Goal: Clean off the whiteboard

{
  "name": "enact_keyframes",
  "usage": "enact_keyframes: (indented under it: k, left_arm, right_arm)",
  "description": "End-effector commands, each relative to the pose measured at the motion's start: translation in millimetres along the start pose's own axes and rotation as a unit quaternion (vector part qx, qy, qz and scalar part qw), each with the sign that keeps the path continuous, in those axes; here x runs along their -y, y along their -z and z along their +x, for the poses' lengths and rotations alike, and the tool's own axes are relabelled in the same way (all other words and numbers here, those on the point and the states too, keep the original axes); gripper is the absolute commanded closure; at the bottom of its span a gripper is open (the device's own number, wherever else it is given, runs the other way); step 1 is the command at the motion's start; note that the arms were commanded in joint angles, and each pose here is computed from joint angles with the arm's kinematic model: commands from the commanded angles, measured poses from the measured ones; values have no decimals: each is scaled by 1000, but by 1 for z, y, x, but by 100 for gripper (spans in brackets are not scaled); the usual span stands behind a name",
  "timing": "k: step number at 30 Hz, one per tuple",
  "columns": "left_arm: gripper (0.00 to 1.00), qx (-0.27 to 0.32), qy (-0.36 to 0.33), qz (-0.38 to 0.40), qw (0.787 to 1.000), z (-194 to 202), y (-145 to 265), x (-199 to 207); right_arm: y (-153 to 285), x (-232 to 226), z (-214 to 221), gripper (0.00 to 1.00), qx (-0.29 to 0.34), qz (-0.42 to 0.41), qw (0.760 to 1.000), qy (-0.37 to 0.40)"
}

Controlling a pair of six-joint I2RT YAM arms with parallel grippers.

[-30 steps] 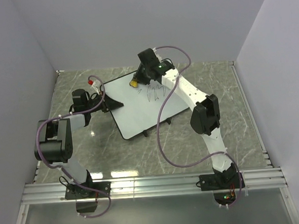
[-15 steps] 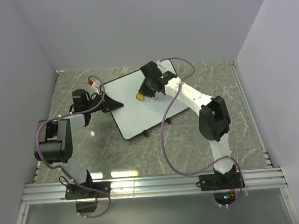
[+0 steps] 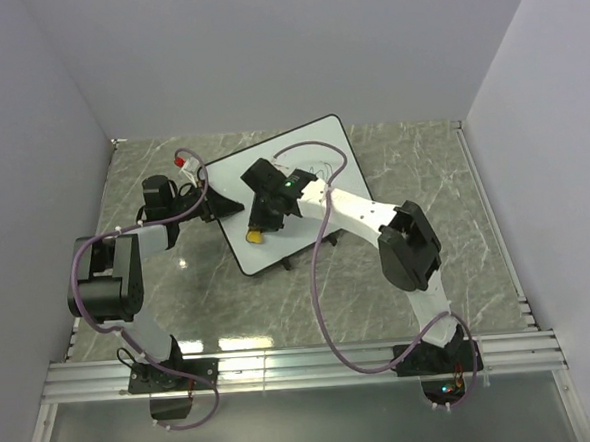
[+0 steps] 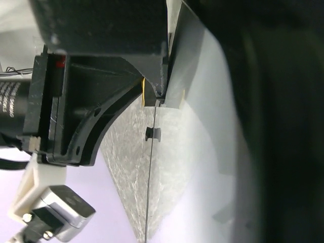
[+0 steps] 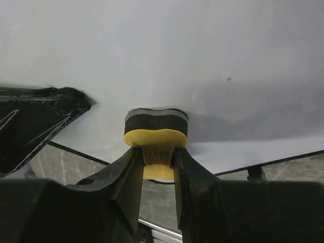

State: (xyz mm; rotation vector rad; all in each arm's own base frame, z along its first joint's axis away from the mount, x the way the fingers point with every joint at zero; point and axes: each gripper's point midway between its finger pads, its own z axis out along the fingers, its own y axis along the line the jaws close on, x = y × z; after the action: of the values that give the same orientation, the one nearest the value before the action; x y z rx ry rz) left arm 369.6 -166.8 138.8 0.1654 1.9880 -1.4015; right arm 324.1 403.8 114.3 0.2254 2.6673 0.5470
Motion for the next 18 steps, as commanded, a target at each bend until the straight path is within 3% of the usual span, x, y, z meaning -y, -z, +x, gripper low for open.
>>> enact_keyframes:
  k: [1, 6, 10, 18]
  left_arm:
    - [100, -34, -15, -43, 998, 31, -13, -20]
    - [100, -35, -15, -44, 998, 32, -12, -19]
    - [100, -35, -14, -43, 998, 33, -11, -18]
    - [100, -38, -6, -58, 998, 35, -10, -23]
  right_arm:
    - [-23, 49, -7, 100, -9, 62, 998, -17]
    - [-25, 100, -46, 100, 25, 93, 993, -67]
    - [-14, 154, -105, 100, 73, 122, 983, -116]
    - [-1, 235, -169, 100, 103, 162, 965, -176]
